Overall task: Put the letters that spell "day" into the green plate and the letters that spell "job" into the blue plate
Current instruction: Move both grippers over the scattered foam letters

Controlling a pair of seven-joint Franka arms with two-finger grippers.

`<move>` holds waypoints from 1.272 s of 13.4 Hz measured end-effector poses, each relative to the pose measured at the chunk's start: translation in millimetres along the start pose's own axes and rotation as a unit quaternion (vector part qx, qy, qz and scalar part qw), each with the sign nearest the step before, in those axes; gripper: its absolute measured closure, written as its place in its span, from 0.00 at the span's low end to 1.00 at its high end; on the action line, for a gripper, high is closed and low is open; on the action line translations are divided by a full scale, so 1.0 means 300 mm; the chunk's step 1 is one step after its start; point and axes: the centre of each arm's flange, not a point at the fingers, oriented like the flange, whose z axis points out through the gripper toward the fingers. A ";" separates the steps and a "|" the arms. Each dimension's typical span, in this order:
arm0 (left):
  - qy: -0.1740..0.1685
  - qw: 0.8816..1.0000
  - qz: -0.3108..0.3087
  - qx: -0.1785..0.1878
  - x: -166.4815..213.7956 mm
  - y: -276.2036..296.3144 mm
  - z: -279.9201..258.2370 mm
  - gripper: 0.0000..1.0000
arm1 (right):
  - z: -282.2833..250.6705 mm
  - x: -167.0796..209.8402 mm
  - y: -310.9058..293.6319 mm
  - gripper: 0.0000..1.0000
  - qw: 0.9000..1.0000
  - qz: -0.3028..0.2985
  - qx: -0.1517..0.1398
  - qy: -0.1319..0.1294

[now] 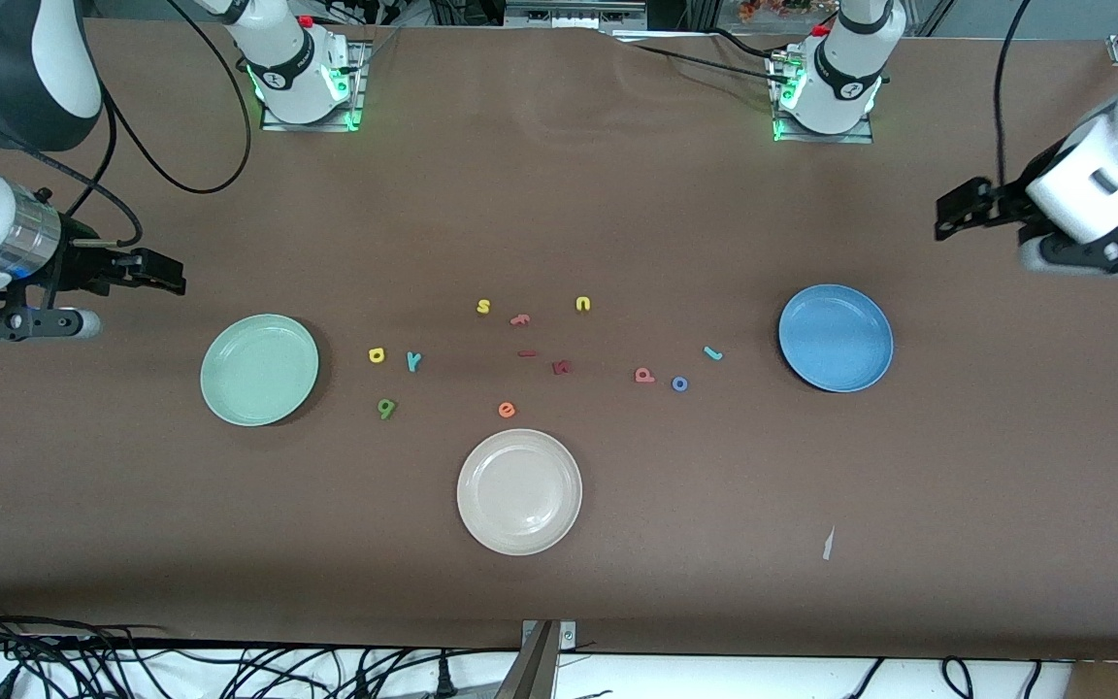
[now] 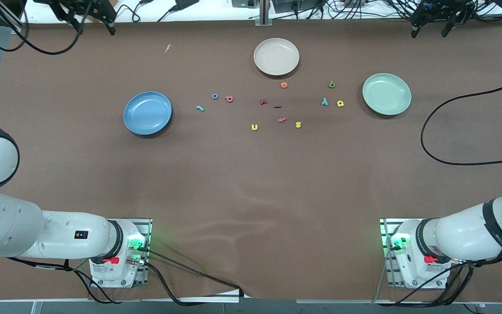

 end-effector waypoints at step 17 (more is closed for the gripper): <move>0.042 0.996 0.075 0.001 0.244 0.317 0.761 0.00 | 0.254 0.007 -0.338 0.00 0.999 0.037 0.004 0.010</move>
